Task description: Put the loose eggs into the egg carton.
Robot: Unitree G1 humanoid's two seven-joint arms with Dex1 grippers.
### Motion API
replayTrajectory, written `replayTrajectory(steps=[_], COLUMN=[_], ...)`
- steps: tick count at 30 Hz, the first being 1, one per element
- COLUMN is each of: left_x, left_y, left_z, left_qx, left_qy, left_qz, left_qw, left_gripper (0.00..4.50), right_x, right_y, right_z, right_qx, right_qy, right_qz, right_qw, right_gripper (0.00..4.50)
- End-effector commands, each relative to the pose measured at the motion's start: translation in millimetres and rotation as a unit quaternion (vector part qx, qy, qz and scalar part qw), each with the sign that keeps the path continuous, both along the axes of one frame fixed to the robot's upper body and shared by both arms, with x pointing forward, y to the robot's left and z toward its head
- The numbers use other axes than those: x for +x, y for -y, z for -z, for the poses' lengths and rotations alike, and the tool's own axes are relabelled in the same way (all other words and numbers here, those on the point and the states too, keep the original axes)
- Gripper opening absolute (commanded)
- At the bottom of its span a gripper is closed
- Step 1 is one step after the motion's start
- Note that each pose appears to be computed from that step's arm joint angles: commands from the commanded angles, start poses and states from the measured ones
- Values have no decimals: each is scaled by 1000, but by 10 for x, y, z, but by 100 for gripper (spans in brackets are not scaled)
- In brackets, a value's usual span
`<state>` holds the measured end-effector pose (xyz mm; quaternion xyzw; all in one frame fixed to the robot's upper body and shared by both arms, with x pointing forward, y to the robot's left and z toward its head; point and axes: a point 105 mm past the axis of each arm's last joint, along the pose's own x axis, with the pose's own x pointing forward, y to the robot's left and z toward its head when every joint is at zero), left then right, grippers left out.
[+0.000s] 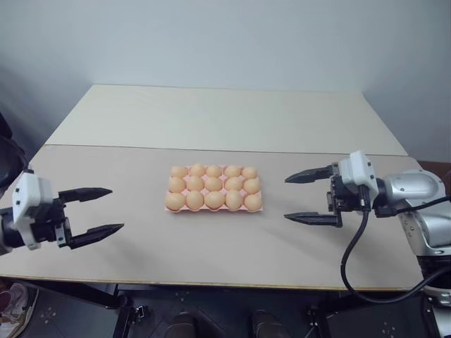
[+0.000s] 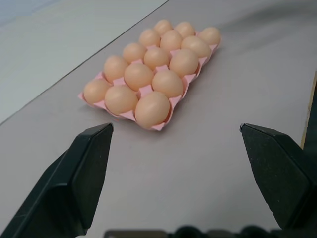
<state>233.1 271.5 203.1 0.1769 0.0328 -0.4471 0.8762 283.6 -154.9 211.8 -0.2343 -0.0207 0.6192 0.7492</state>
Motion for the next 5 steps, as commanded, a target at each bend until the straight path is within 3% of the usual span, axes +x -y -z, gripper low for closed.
replayTrajectory(steps=[1,5], left_x=[-61,-58], left_y=[47,53], left_z=[-126,-124], left_qx=[-17,-17], left_qy=[22,25], left_qz=[-12,-30], left_qw=[1000,999], left_gripper=[445,445], right_x=[-62,-31], right_y=[24,15], right_z=[-104,-111], right_qx=[10,19], right_qy=[16,16], right_qz=[-4,9], right_qw=[1000,1000], right_gripper=[450,450])
